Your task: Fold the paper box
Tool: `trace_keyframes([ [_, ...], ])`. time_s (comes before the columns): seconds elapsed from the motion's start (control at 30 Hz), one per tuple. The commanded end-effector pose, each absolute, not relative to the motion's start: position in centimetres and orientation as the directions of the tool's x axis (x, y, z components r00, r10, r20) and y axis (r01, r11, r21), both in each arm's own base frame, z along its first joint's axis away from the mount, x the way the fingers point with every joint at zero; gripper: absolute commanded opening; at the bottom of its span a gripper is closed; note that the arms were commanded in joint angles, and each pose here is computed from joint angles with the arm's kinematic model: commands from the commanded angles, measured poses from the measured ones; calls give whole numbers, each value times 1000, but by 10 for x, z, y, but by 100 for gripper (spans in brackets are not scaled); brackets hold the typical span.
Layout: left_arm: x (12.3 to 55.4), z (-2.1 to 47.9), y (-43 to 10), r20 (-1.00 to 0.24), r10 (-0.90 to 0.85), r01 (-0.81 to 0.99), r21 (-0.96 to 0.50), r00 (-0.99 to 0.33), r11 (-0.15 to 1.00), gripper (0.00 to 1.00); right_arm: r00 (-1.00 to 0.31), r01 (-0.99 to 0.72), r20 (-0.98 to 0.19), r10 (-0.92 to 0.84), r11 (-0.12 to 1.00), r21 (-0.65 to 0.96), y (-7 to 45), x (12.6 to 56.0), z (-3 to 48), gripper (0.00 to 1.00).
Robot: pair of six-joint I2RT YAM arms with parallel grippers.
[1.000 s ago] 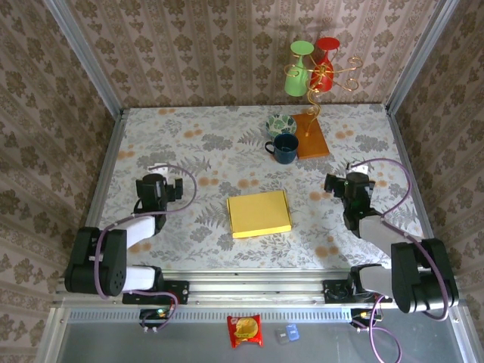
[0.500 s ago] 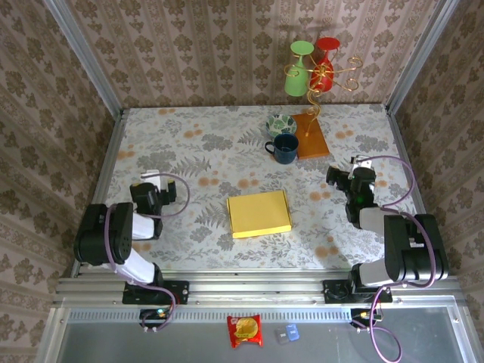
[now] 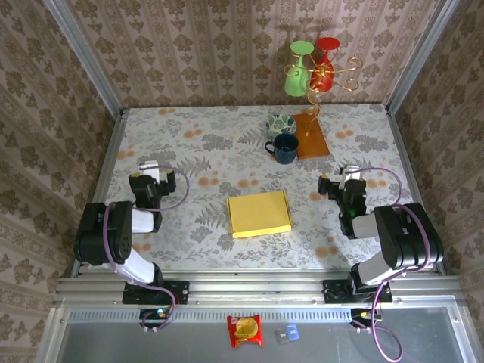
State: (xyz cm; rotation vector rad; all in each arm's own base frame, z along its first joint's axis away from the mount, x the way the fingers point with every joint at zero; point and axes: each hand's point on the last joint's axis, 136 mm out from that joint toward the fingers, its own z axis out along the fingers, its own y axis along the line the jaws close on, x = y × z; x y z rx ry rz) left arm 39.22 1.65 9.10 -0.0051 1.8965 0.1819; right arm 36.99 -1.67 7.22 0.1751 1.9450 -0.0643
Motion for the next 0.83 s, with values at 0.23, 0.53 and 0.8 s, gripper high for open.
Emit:
trace_keyframes([
  [0.23,395,98,16,-949,71,-93,104,-306,990,100,-322,194,-945,53,981,-11,-23,396,99,100],
  [0.53,395,98,16,-949,71,-92,104,-306,990,100,-317,193,-948,37,981,-26,-20,395,100,100],
  [0.8,395,98,16,-949,72,-94,105,-307,990,100,-314,194,-949,37,981,-26,-20,394,101,100],
])
